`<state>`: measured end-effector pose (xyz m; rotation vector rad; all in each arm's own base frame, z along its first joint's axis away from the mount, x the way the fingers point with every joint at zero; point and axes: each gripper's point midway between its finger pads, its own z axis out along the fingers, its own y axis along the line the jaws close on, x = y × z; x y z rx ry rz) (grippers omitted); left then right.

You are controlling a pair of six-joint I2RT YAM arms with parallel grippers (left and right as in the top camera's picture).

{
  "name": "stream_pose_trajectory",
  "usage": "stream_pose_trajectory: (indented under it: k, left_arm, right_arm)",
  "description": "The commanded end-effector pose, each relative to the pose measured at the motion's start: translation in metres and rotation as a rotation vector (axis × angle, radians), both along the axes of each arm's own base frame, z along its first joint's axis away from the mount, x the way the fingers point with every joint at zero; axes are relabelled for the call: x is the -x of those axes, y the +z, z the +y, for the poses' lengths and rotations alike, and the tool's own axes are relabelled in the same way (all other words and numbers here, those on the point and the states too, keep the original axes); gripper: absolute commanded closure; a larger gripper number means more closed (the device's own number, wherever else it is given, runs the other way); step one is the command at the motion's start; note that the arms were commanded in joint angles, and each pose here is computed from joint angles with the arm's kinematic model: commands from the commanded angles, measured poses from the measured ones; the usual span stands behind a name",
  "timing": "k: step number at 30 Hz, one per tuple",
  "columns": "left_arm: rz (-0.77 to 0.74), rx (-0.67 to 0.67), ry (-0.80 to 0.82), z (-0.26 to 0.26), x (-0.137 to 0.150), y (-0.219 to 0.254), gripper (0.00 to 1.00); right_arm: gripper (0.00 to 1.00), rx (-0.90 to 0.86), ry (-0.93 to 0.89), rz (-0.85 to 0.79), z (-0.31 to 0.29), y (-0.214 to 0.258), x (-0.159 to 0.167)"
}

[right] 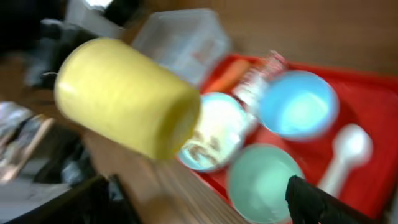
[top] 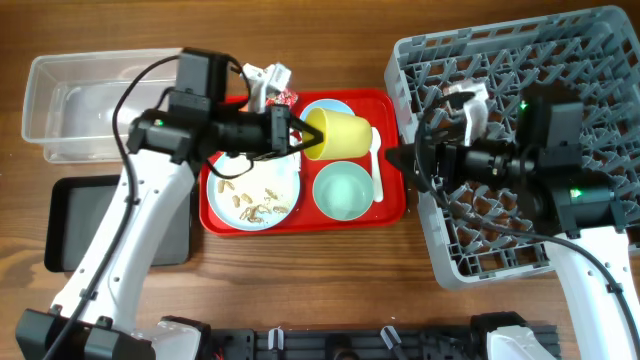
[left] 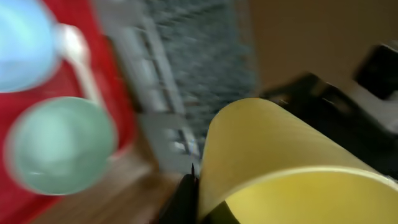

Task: Sort waste into correct bins and load items into the dishwasher rack
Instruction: 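Grasp the yellow cup with the left gripper and hand it to the right gripper, then carry the yellow cup with the right gripper and place it in the rack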

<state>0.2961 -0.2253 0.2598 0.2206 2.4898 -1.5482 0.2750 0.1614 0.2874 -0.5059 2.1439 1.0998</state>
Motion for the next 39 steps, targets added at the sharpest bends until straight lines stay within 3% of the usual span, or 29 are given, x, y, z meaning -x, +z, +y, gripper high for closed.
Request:
stream_pose_trajectory:
  k: [1, 6, 13, 17, 18, 19, 20, 21, 22, 23, 29, 34, 39]
  left_arm:
    - [0.016, 0.254, -0.192, -0.012, 0.031, 0.044, 0.96]
    - [0.029, 0.304, -0.228, -0.012, 0.038, 0.052, 0.96]
    - [0.035, 0.327, -0.252, -0.014, 0.042, 0.056, 0.96]
    - [0.032, 0.327, -0.251, -0.014, 0.042, 0.056, 0.96]
    - [0.027, 0.327, -0.252, -0.014, 0.042, 0.057, 0.94]
    - [0.023, 0.327, -0.252, -0.014, 0.041, 0.057, 0.84]
    - [0.018, 0.325, -0.251, -0.014, 0.040, 0.057, 0.63]
    - [0.013, 0.321, -0.247, -0.014, 0.039, 0.056, 0.38]
    - [0.006, 0.321, -0.245, -0.014, 0.038, 0.056, 0.07]
    - [0.001, 0.322, -0.246, -0.014, 0.037, 0.057, 0.00]
    - [-0.041, 0.199, -0.152, -0.012, 0.018, 0.037, 0.00]
    - [-0.029, 0.018, -0.006, -0.001, -0.003, 0.007, 0.00]
    - [-0.016, -0.032, 0.026, 0.004, -0.006, -0.002, 0.00]
  right_arm:
    - [0.08, -0.200, 0.282, -0.148, 0.027, 0.051, 0.033]
    - [0.07, -0.216, 0.343, -0.196, 0.040, 0.059, 0.040]
    - [0.12, -0.182, 0.319, -0.193, 0.060, 0.055, 0.029]
    - [0.29, -0.243, 0.415, -0.231, 0.069, 0.068, 0.040]
    - [0.39, -0.247, 0.423, -0.240, 0.070, 0.070, 0.041]
    - [0.41, -0.246, 0.421, -0.245, 0.070, 0.071, 0.041]
    - [0.43, -0.238, 0.404, -0.247, 0.068, 0.070, 0.039]
    - [0.44, -0.227, 0.382, -0.250, 0.066, 0.070, 0.036]
    - [0.45, -0.202, 0.333, -0.246, 0.062, 0.067, 0.029]
    - [0.46, -0.176, 0.283, -0.239, 0.056, 0.063, 0.023]
    - [0.46, 0.018, -0.187, -0.031, -0.013, 0.021, -0.014]
    - [0.46, 0.167, -0.448, 0.117, -0.074, -0.016, -0.017]
    - [0.46, 0.388, -0.785, 0.279, -0.148, -0.057, -0.013]
